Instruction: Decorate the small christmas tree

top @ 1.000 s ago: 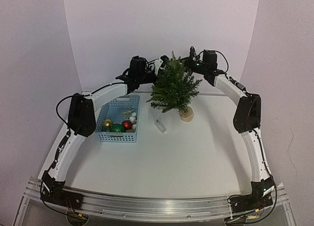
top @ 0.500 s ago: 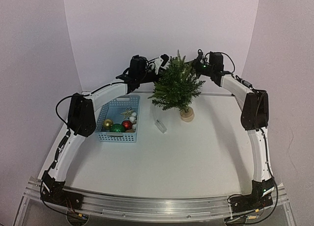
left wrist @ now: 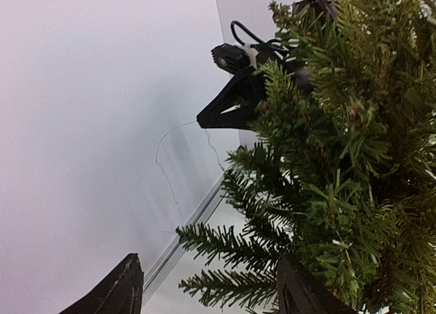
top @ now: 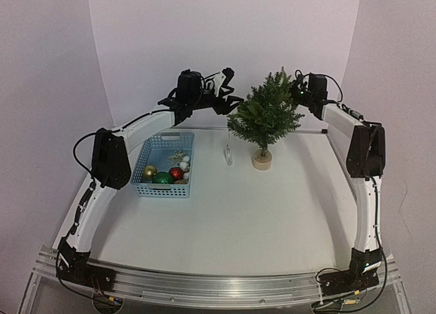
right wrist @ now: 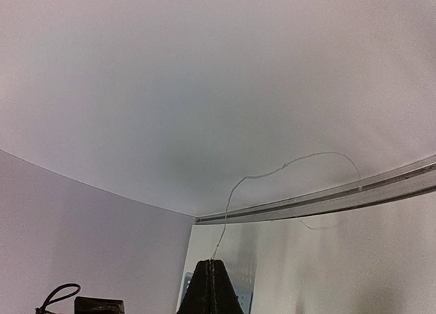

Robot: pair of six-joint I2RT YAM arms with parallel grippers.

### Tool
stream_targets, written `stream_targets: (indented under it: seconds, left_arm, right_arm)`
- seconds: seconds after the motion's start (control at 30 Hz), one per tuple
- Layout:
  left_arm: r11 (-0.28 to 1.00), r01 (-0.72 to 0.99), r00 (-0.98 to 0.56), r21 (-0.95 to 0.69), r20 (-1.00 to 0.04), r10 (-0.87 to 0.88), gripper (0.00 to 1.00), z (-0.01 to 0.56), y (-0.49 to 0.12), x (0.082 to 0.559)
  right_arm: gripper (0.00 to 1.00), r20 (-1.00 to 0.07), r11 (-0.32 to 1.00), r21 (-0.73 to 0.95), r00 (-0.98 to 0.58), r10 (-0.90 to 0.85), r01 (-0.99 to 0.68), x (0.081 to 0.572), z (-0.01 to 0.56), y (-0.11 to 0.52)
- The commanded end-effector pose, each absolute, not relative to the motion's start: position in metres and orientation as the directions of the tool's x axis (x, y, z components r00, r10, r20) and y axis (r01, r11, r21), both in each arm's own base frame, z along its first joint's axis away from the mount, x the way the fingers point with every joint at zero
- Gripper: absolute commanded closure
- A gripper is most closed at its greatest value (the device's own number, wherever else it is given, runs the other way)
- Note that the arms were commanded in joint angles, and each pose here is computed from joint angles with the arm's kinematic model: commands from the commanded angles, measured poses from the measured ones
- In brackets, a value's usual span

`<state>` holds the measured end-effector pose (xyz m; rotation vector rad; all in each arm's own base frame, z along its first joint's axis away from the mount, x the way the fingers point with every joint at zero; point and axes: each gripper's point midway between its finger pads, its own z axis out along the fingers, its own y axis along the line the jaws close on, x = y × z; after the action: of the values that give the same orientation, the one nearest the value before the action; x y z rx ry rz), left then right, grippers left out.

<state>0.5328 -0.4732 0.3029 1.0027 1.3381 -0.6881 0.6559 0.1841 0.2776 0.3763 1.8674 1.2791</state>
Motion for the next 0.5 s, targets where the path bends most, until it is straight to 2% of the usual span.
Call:
stream_targets:
  seconds: [0.0,0.13,0.47]
  left_arm:
    - [0.304,0.912,0.283,0.277,-0.959,0.023,0.31,0.404,-0.467,0.476]
    - [0.177,0.946,0.279,0.271,-0.960,-0.020,0.26,0.417,-0.469,0.448]
    - [0.135,0.960,0.252,0.244,-0.967,-0.043,0.23,0.426,-0.466,0.438]
  right_arm:
    - [1.00,-0.519,0.448,0.849,-0.592,0.616,-0.279,0.637,0.320,0.196]
    - [1.00,-0.519,0.451,0.849,-0.594,0.615,-0.275,0.634,0.318,0.195]
    - [1.00,-0.527,0.450,0.846,-0.573,0.628,-0.285,0.634,0.331,0.194]
